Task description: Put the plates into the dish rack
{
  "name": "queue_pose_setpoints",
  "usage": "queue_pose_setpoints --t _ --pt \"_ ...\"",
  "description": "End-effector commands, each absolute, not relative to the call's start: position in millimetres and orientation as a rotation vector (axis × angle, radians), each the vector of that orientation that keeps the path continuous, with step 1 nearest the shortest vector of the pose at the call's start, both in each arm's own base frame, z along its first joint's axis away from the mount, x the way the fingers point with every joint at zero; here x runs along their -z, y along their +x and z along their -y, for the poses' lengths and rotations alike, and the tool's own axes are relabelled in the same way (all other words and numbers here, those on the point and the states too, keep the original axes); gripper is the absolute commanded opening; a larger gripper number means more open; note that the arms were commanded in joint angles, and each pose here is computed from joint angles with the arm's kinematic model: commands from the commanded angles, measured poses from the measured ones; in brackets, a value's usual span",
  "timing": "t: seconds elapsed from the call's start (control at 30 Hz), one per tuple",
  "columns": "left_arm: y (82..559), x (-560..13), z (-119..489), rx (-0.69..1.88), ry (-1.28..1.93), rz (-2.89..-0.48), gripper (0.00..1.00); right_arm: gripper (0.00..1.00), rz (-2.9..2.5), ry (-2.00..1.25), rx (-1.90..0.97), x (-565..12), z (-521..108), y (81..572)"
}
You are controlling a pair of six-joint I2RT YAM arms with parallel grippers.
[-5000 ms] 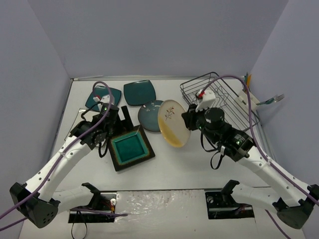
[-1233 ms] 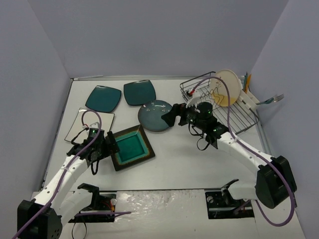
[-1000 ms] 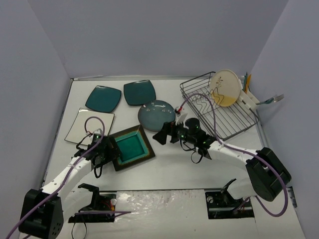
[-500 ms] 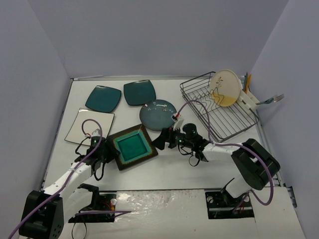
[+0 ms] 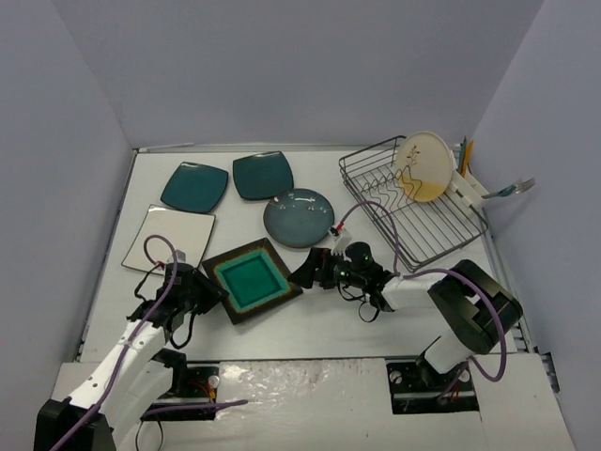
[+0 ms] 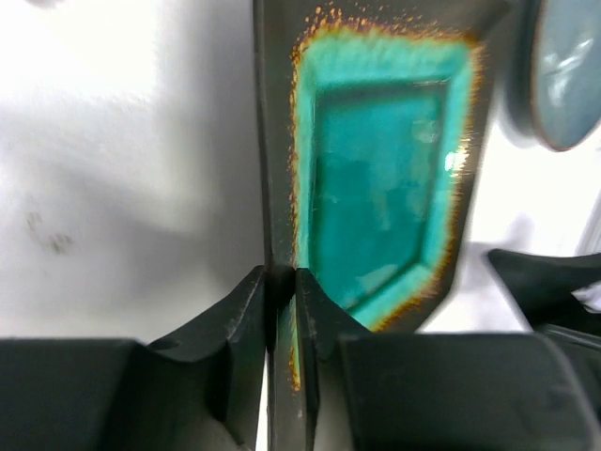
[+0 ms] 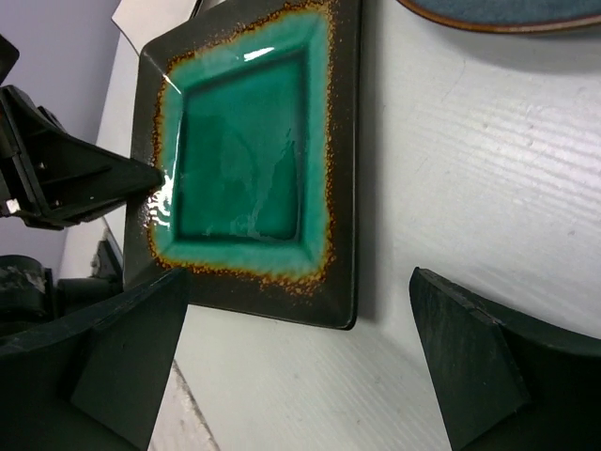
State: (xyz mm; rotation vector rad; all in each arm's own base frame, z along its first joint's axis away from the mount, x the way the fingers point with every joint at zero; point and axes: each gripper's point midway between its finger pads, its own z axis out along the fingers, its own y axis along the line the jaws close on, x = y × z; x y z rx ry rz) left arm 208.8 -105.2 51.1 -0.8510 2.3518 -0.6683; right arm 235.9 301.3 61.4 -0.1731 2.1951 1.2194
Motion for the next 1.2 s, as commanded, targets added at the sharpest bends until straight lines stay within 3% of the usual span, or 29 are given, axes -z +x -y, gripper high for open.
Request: queue_pose_setpoints --t 0.0,0.47,0.93,1.17 --pt "225.5 -112.3 118.0 0.834 -0.964 -2.206 0.0 1.0 -2.099 -0.095 -1.346 -95.1 -312.9 238.3" --pt "247.9 -149.6 128.7 1.022 -1.138 -1.97 0.0 1.0 -2.235 -0.033 -1.364 -81.6 -335.4 224.7" --pt "247.9 -154.7 132.1 1.03 -1.093 -1.955 0.0 1.0 -2.335 0.022 -1.117 -69.8 -299.2 235.1" --pt "260.3 -180.3 140.9 1.086 -1.048 -1.857 0.0 1.0 -2.363 0.044 -1.189 -75.1 -305.3 231.3"
